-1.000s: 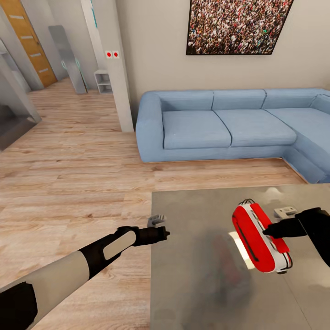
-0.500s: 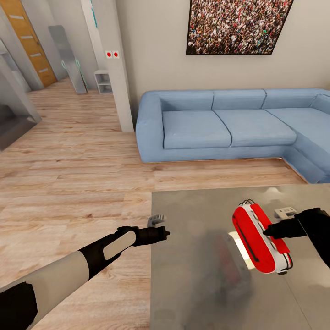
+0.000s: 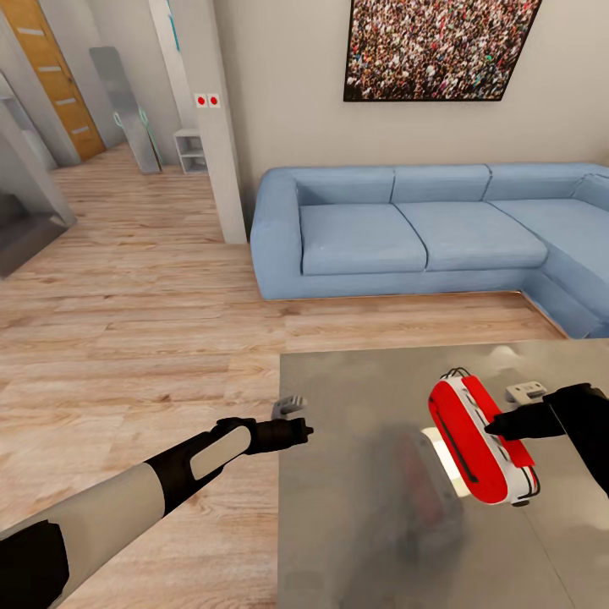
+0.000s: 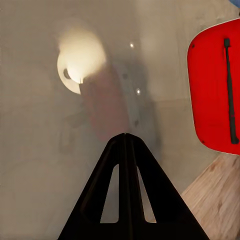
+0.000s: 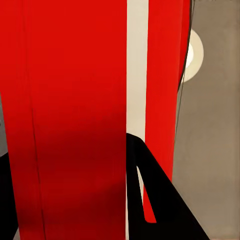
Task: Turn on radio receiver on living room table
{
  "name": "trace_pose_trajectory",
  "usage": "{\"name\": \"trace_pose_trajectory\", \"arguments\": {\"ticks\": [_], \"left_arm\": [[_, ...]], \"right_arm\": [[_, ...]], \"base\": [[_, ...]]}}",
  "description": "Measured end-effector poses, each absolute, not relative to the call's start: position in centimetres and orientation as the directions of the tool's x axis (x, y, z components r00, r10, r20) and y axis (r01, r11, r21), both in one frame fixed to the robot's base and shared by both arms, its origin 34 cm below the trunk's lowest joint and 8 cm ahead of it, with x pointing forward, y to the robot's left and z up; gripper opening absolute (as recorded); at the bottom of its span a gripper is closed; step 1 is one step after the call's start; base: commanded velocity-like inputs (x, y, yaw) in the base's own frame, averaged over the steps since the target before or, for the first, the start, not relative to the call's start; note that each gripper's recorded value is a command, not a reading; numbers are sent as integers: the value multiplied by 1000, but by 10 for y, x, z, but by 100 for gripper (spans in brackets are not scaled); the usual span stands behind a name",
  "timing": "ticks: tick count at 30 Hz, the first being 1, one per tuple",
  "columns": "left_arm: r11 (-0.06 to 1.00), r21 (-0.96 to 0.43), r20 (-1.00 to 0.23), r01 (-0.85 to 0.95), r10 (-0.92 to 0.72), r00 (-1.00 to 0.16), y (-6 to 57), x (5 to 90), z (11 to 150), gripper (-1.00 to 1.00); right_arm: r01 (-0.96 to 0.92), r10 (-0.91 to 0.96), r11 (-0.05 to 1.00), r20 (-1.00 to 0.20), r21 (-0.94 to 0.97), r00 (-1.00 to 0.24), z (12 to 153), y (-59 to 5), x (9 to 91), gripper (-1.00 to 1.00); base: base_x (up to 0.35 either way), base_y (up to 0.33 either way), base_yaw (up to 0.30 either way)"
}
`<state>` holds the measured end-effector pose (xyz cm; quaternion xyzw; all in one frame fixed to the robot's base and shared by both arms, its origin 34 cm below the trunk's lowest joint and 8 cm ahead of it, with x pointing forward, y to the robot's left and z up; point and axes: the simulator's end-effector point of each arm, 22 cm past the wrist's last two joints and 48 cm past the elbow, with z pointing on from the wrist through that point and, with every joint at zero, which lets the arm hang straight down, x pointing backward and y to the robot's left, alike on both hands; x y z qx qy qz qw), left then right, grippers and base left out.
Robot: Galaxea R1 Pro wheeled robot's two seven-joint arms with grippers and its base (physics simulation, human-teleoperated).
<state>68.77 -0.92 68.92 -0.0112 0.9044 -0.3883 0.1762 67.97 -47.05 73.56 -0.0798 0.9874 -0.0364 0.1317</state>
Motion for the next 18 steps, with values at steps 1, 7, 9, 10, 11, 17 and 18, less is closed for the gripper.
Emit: {"name": "trace_pose_trajectory", "arguments": {"ticks": [1, 7, 9, 10, 11, 17, 18], "left_arm": [[698, -707, -310, 117, -157, -938, -9, 688, 689, -100], [687, -715, -309, 125, -151, -939, -18, 685, 693, -100], [688, -715, -309, 125, -151, -939, -18, 685, 693, -100], [687, -716, -309, 125, -151, -939, -18, 685, 693, -100], [687, -716, -309, 125, -151, -939, -19, 685, 693, -100], [684, -718, -309, 128, -149, -939, -21, 684, 694, -100], [684, -718, -309, 128, -149, -939, -21, 684, 694, -100]], "right_arm": [[-148, -167, 985, -254, -93, -953, 736, -470, 680, -100], [-154, -172, 984, -256, -88, -951, 734, -465, 681, -100], [-155, -174, 984, -255, -92, -951, 734, -466, 681, -100], [-155, -173, 984, -254, -89, -952, 734, -464, 680, -100], [-155, -172, 984, -254, -84, -952, 733, -462, 680, -100], [-160, -175, 984, -257, -78, -951, 731, -459, 681, -100], [-160, -175, 984, -257, -76, -950, 731, -458, 681, -100]], "base": [[0, 0, 0], [0, 0, 0], [0, 0, 0], [0, 0, 0], [0, 0, 0], [0, 0, 0], [0, 0, 0]]}}
